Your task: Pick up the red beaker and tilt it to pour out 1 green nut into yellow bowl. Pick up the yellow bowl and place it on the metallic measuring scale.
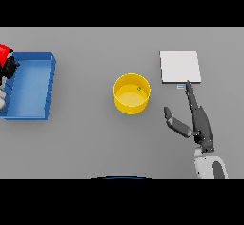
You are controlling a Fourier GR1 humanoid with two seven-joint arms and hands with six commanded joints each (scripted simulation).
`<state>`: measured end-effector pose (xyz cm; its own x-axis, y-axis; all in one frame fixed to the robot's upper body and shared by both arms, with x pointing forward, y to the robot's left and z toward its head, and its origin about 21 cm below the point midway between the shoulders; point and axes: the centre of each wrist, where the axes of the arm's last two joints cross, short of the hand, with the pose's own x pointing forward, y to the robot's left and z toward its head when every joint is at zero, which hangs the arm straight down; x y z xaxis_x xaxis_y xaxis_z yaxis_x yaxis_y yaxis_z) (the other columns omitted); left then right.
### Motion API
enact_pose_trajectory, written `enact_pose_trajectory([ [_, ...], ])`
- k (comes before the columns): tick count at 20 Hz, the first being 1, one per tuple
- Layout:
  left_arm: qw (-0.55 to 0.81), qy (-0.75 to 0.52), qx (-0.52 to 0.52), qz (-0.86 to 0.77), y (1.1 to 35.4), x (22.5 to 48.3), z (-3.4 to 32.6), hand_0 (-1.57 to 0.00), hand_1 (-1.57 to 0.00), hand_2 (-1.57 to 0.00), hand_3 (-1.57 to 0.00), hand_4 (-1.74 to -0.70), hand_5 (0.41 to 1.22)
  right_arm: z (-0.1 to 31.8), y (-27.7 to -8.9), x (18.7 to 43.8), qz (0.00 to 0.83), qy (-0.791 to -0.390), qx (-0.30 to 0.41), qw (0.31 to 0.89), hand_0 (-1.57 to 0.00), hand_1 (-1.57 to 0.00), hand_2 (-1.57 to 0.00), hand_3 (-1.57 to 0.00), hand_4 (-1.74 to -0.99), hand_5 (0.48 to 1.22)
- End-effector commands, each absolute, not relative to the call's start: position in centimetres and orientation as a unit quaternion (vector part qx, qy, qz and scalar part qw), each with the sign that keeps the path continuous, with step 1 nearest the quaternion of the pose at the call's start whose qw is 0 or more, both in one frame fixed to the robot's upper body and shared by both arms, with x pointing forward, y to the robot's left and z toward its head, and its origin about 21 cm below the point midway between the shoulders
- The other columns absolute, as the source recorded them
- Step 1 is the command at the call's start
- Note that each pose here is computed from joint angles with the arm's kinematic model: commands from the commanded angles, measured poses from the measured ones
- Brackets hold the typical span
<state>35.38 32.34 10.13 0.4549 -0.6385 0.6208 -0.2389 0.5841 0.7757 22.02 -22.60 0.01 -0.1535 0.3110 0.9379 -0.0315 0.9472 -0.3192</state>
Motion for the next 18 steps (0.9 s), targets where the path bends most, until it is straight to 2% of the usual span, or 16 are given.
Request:
enact_pose_trajectory([
  [1, 0.737, -0.499, 0.435, -0.136, 32.3, 35.3, 9.8, -1.57, -1.57, -1.57, -1.55, -1.74, 1.039, 0.0, -22.8, 21.9, 0.133, -0.748, -0.095, 0.643, 0.0, 0.0, 0.0, 0.0, -1.203, 0.663],
  [2, 0.739, -0.489, 0.44, -0.142, 32.5, 35.2, 9.3, -1.57, -1.57, -1.57, -1.55, -1.74, 0.967, -0.1, -22.7, 21.6, 0.132, -0.754, -0.091, 0.638, 0.0, 0.0, 0.0, 0.0, -1.205, 0.664],
  [3, 0.737, -0.488, 0.441, -0.155, 32.4, 35.1, 9.3, -1.57, -1.57, -1.57, -1.55, -1.67, 0.908, 0.0, -22.9, 21.9, 0.132, -0.755, -0.095, 0.635, 0.0, 0.0, 0.0, 0.0, -1.202, 0.667],
  [4, 0.743, -0.478, 0.435, -0.173, 32.6, 34.8, 9.2, -1.57, -1.57, -1.57, -1.5, -1.53, 0.865, 0.2, -22.7, 22.2, 0.13, -0.752, -0.096, 0.639, 0.0, 0.0, 0.0, 0.0, -1.197, 0.664],
  [5, 0.748, -0.474, 0.426, -0.185, 32.4, 34.7, 9.4, -1.56, -1.45, -1.43, -1.36, -1.37, 0.83, 0.1, -22.7, 21.9, 0.13, -0.752, -0.093, 0.639, 0.0, 0.0, 0.0, 0.0, -1.192, 0.663],
  [6, 0.757, -0.473, 0.403, -0.202, 32.5, 34.3, 9.6, -1.46, -1.18, -1.19, -1.13, -1.23, 0.803, 0.0, -22.7, 21.9, 0.13, -0.751, -0.088, 0.642, 0.0, 0.0, 0.0, 0.0, -1.188, 0.663],
  [7, 0.768, -0.462, 0.387, -0.217, 32.4, 34.1, 9.9, -1.17, -0.94, -0.96, -0.9, -1.12, 0.778, 0.1, -23.1, 21.8, 0.131, -0.753, -0.091, 0.639, 0.0, 0.0, 0.0, 0.0, -1.187, 0.664],
  [9, 0.777, -0.447, 0.37, -0.243, 32.6, 34.0, 10.6, -0.75, -0.6, -0.61, -0.58, -0.97, 0.74, 0.0, -22.8, 21.6, 0.133, -0.751, -0.093, 0.641, 0.0, 0.0, 0.0, 0.0, -1.181, 0.665],
  [11, 0.78, -0.443, 0.357, -0.262, 32.9, 33.5, 10.8, -0.48, -0.39, -0.39, -0.37, -0.88, 0.71, -0.3, -23.1, 21.2, 0.135, -0.747, -0.097, 0.643, 0.0, 0.0, 0.0, 0.0, -1.184, 0.667],
  [13, 0.787, -0.439, 0.345, -0.262, 32.5, 33.6, 10.6, -0.3, -0.25, -0.25, -0.24, -0.83, 0.688, -0.1, -23.2, 21.3, 0.131, -0.75, -0.091, 0.642, 0.0, 0.0, 0.0, 0.0, -1.189, 0.666],
  [18, 0.772, -0.469, 0.349, -0.249, 32.7, 33.9, 11.3, -0.1, -0.08, -0.08, -0.08, -0.78, 0.674, 0.3, -22.4, 21.8, 0.14, -0.741, -0.102, 0.648, 0.0, 0.0, 0.0, 0.0, -1.192, 0.66],
])
